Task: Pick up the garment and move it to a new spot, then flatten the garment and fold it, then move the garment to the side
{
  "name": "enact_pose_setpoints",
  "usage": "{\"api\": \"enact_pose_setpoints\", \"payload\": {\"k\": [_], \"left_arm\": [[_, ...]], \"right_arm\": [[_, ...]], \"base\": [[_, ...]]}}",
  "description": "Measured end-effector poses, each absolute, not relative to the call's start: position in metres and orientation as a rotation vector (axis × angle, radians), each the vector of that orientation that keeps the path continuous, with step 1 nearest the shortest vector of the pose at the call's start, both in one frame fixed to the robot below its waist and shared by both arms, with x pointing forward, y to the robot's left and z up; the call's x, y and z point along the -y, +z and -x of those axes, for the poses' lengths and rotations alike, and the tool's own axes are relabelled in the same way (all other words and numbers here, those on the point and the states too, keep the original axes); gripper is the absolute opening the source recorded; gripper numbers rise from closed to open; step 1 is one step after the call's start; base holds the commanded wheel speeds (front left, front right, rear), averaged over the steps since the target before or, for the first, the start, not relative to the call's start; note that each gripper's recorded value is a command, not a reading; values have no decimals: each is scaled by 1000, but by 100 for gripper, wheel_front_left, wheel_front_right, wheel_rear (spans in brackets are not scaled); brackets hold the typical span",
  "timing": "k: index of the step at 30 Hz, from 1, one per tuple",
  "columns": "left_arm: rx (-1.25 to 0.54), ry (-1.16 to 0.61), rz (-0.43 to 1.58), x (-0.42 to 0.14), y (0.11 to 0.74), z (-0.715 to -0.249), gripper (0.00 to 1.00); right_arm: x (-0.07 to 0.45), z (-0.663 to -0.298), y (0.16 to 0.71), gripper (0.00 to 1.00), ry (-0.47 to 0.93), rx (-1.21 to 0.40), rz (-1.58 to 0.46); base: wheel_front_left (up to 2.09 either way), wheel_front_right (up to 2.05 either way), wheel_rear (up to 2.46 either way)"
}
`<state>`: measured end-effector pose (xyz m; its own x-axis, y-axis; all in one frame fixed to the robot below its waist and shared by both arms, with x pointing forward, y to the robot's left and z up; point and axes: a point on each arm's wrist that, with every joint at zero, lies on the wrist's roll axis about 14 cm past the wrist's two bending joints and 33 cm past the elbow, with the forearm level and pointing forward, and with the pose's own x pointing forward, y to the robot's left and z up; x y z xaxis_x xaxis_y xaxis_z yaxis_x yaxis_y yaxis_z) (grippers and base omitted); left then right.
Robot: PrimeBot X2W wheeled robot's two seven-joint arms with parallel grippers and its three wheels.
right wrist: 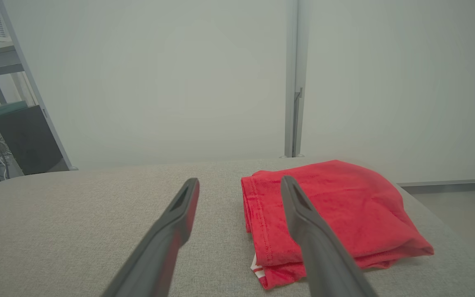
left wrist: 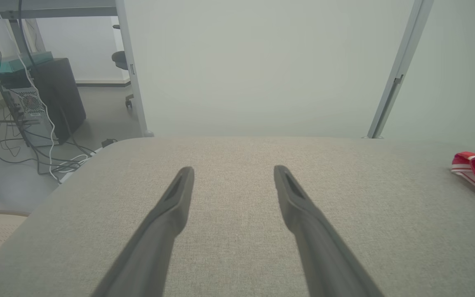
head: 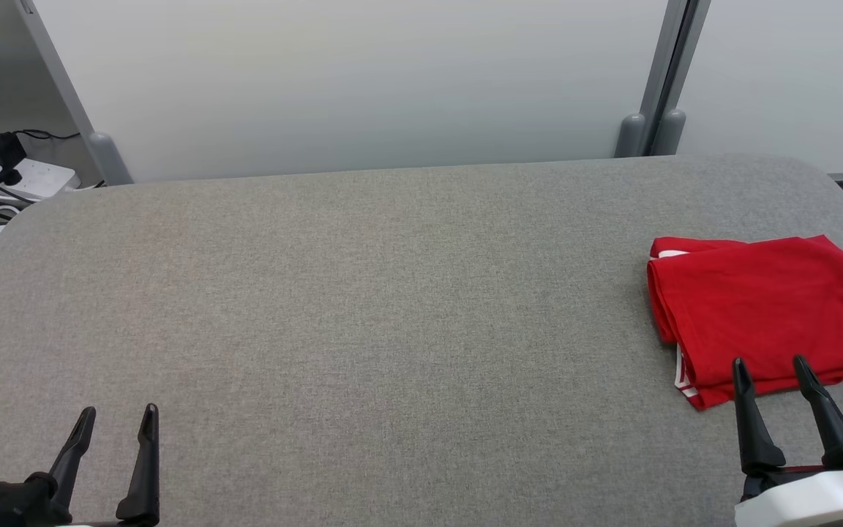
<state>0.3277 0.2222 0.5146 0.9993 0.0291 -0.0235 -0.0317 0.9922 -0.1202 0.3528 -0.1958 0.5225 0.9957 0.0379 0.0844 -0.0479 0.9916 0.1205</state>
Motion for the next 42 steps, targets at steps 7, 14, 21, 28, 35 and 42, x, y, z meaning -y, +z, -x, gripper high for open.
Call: {"api": "enact_pose_setpoints", "payload": {"k": [7,14,21,28,35,42], "left_arm": [[-23,30,127,-222,514,-328,100],[-24,26,128,-221,514,-329,100],[-34,27,134,-221,513,-329,100],[-111,39,183,-210,488,-320,0],[-136,55,251,-212,483,-320,0],[-172,68,323,-213,474,-321,0]], "right_arm": [[195,-352,523,100,45,84,-123],[195,-351,523,100,45,84,-123],[194,-352,523,100,48,82,-123],[188,-346,501,0,45,15,-162],[190,-346,499,0,33,5,-239],[192,-346,494,0,17,-16,-315]], "base": [[0,0,0],[0,0,0],[0,0,0],[0,0,0],[0,0,0],[0,0,0]]}}
